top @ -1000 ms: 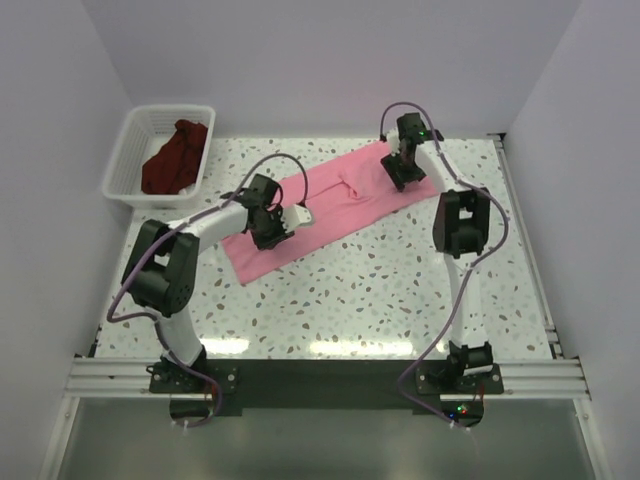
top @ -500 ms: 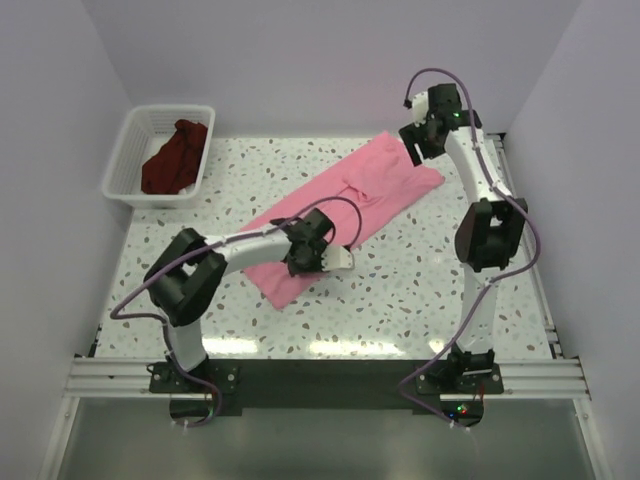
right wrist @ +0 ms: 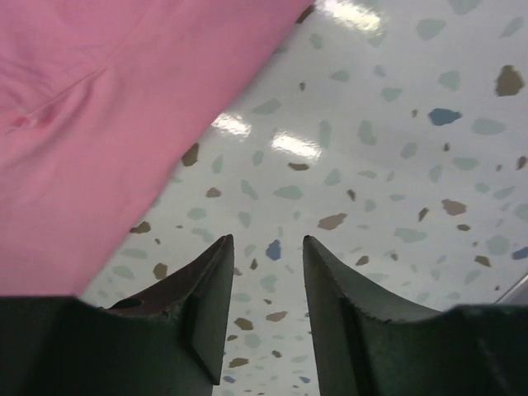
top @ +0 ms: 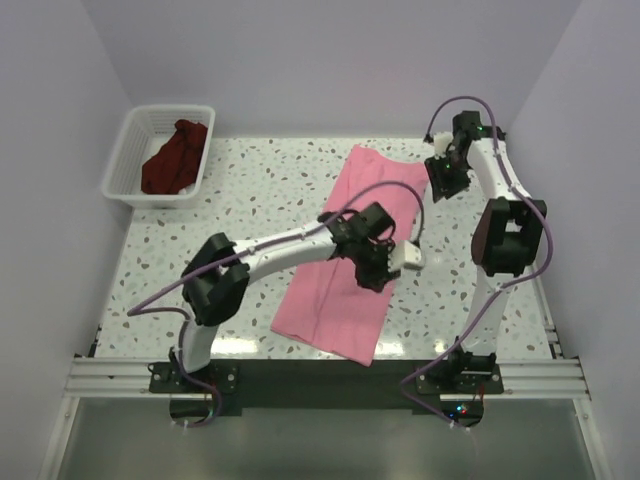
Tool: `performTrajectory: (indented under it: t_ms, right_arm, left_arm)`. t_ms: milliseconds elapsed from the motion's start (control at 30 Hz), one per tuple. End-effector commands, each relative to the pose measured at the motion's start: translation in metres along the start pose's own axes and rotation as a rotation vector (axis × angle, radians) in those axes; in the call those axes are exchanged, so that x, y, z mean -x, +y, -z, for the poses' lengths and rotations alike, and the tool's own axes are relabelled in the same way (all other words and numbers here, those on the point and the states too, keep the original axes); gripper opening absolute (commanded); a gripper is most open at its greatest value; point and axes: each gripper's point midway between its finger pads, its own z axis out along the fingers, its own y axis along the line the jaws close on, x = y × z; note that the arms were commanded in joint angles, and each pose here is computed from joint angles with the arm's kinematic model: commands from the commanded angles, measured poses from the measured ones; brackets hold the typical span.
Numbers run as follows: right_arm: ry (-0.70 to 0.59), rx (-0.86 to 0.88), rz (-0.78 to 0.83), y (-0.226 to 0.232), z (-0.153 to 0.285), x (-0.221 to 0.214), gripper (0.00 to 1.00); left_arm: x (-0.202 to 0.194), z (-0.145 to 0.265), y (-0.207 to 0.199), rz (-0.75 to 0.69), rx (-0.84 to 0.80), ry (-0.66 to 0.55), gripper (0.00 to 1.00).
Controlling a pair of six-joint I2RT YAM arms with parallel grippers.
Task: Fold and stack the t-shirts
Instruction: Fold the tshirt
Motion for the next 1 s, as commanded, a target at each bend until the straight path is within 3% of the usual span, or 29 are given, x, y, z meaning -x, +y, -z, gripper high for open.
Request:
performTrajectory:
  t_ms: [0, 67, 200, 367, 667, 967]
  right_arm:
    - [-0.016, 0.112, 0.058, 0.059, 0.016, 0.002, 0.41]
    - [-0.017, 0.103, 0.069, 0.073, 0.004, 0.006, 0.32]
    - [-0.007, 0.032, 0.126, 0.098, -0.024, 0.024, 0.29]
    - [0.05, -0.058, 0.165, 0.1, -0.065, 0.034, 0.26]
    - [0.1, -0.159, 0.336, 0.124, -0.115, 0.044, 0.22]
    - [-0.035, -0.24, 0.459, 0.161, -0.146, 0.1, 0.2]
  left_arm:
    - [0.027, 0.087, 0.059, 0.177, 0.065, -0.269, 0.33]
    - [0.024, 0.107, 0.082, 0.238, 0.111, -0.335, 0.33]
    - [-0.021, 0.144, 0.139, 0.423, 0.221, -0.391, 0.33]
    - [-0.068, 0.183, 0.172, 0.587, 0.298, -0.457, 0.33]
    - [-0.124, 0.235, 0.178, 0.705, 0.424, -0.508, 0.34]
    - [-0.154, 0.236, 0.163, 0.793, 0.436, -0.511, 0.35]
